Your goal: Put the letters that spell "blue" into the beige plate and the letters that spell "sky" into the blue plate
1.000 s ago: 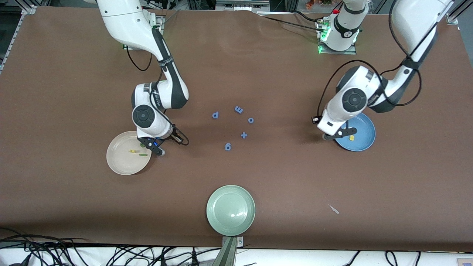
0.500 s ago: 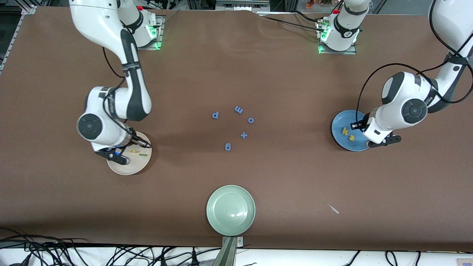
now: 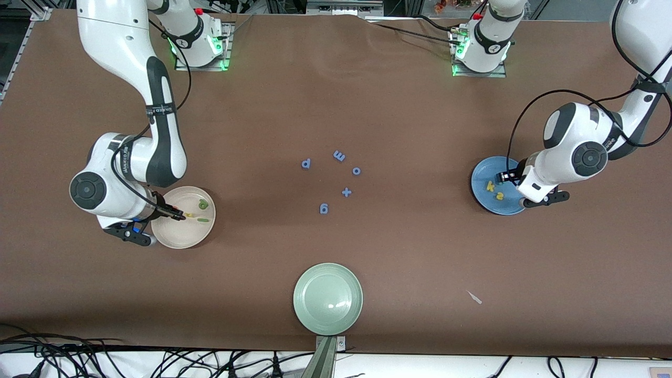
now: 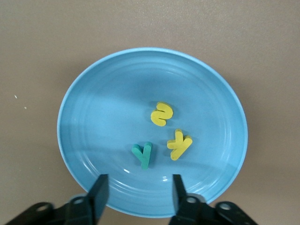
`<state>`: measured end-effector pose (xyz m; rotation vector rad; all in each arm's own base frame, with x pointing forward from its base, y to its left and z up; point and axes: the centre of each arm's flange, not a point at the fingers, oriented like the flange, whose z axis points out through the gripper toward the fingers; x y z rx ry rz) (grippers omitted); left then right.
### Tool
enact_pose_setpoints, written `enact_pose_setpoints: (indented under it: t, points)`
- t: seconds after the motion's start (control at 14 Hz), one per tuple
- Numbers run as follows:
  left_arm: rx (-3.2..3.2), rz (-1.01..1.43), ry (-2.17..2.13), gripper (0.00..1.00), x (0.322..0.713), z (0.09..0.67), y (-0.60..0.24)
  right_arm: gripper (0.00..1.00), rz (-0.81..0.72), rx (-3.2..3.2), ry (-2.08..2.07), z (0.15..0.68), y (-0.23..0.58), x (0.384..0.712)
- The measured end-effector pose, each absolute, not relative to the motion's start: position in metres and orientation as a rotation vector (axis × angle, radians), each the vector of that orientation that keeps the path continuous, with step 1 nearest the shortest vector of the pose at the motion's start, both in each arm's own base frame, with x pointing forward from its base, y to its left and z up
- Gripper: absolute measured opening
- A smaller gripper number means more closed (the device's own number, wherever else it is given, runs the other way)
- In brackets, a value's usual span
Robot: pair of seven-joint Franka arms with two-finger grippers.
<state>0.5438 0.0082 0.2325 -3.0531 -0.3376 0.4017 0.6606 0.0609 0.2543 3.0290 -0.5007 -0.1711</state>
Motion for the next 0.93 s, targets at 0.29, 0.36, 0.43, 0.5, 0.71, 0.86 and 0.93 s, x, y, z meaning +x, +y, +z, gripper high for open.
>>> enact_pose_setpoints:
  t: [0.29, 0.36, 0.43, 0.5, 0.71, 0.86, 0.93]
  points:
    - [-3.051, 0.335, -0.35, 0.77, 0.553, 0.252, 0.011, 0.29, -0.181, 3.058, -0.529, 0.248, 0.069, 0.662]
    - [-3.052, 0.299, -0.355, 0.79, 0.557, 0.264, 0.01, 0.36, -0.181, 3.058, -0.529, 0.248, 0.069, 0.662]
    - [-3.06, 0.262, -0.38, 0.8, 0.563, 0.279, 0.009, 0.48, -0.181, 3.058, -0.529, 0.248, 0.069, 0.662]
    - [-3.073, 0.238, -0.428, 0.85, 0.568, 0.296, 0.01, 0.57, -0.18, 3.059, -0.529, 0.248, 0.069, 0.662]
    - [-3.039, 0.234, -0.549, 0.97, 0.588, 0.374, 0.029, 0.61, -0.174, 3.061, -0.527, 0.25, 0.07, 0.664]
    - [-3.035, 0.202, -0.622, 1.0, 0.603, 0.439, 0.044, 0.61, -0.16, 3.066, -0.52, 0.255, 0.073, 0.667]
    - [-3.044, 0.163, -0.652, 1.0, 0.609, 0.465, 0.05, 0.62, -0.164, 3.068, -0.516, 0.257, 0.074, 0.668]
